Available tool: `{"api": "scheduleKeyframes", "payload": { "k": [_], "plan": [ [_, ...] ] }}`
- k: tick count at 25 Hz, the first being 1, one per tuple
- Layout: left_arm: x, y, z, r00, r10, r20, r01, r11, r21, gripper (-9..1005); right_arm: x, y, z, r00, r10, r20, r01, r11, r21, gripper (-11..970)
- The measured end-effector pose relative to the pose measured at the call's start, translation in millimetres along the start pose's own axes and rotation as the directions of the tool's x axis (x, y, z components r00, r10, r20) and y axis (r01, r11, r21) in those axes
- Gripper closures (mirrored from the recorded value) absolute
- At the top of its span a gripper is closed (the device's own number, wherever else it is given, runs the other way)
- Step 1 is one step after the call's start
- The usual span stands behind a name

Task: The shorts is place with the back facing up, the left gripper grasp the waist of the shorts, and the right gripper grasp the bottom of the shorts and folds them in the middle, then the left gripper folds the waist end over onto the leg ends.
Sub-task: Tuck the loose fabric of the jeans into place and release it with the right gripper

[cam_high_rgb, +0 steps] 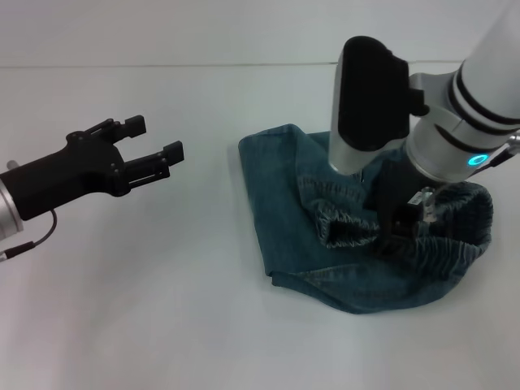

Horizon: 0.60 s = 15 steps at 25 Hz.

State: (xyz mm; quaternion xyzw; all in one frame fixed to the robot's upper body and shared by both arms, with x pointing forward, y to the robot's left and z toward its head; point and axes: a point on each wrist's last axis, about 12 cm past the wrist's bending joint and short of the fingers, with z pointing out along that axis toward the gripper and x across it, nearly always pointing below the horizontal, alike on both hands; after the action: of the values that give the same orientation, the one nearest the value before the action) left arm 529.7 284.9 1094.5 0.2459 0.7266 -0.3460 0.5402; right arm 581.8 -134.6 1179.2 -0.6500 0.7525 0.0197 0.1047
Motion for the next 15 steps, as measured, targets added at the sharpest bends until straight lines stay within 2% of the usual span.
{"api": "scheduleKeyframes", "payload": {
  "k": [7, 15],
  "plan": [
    [1, 0.4, -2, 1.000, -0.005, 0.005, 0.005, 1.000, -0.002, 129, -4, 4.8, 13, 1.000, -0.022, -0.017, 0.023, 0.999, 0.041, 268],
    [-2, 2.0, -4, 1.000, -0.004, 0.020, 0.004, 1.000, -0.002, 130, -3, 9.6, 20, 0.999, -0.029, -0.023, 0.030, 0.999, 0.038, 482]
  ]
}}
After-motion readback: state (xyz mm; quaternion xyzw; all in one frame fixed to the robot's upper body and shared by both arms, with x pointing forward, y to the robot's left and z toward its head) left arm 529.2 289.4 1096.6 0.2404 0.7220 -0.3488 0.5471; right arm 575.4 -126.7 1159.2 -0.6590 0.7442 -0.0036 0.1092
